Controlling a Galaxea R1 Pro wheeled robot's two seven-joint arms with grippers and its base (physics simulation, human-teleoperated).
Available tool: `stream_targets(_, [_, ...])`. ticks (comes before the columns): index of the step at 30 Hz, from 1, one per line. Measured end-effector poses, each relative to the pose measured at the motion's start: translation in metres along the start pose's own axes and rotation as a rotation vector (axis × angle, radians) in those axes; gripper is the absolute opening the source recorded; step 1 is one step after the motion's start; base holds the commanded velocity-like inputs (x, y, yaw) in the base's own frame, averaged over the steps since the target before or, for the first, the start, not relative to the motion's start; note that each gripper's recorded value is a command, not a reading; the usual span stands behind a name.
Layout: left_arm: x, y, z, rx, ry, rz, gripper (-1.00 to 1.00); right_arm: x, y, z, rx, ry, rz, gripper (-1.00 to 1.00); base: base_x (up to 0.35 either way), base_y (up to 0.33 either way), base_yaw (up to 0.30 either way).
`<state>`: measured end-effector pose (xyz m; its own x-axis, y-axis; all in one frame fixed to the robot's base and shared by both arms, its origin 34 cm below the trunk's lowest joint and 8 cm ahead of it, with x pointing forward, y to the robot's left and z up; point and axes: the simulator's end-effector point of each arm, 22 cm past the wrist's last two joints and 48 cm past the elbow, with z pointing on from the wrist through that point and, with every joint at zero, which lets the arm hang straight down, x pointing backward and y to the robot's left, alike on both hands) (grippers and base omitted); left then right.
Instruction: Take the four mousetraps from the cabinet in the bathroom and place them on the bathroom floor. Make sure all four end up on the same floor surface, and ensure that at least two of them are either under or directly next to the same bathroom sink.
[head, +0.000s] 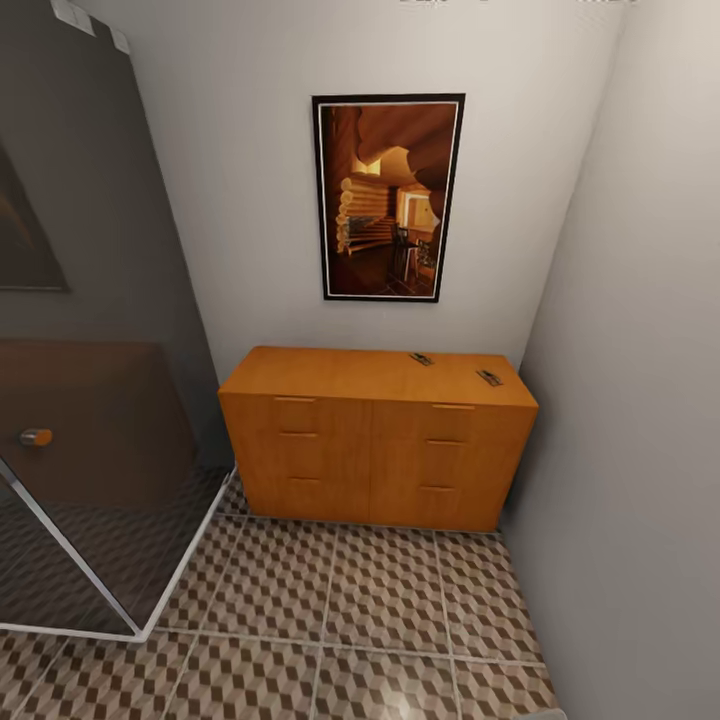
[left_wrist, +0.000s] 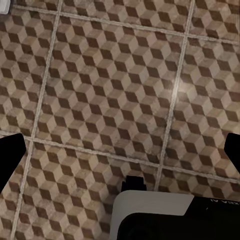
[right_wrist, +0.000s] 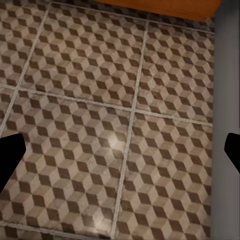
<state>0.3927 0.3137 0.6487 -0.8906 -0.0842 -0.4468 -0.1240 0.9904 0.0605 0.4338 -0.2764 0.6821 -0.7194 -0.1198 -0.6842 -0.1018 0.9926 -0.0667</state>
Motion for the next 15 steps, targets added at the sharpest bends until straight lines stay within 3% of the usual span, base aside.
stream_targets(7, [-0.0028, -0.0001, -0.0005, 0.0, -0.006, -0.001, 1.0, -0.0025, -0.0014, -0.0001, 0.002, -0.006, -0.001, 1.0, 0.001, 0.0, -0.147])
stream_targets(15, [-0.0035, 0.0, -0.0007, 0.0, -0.008, -0.001, 1.0, -0.0031, -0.0029, -0.0003, 0.004, -0.007, -0.002, 1.0, 0.034, 0.0, -0.022])
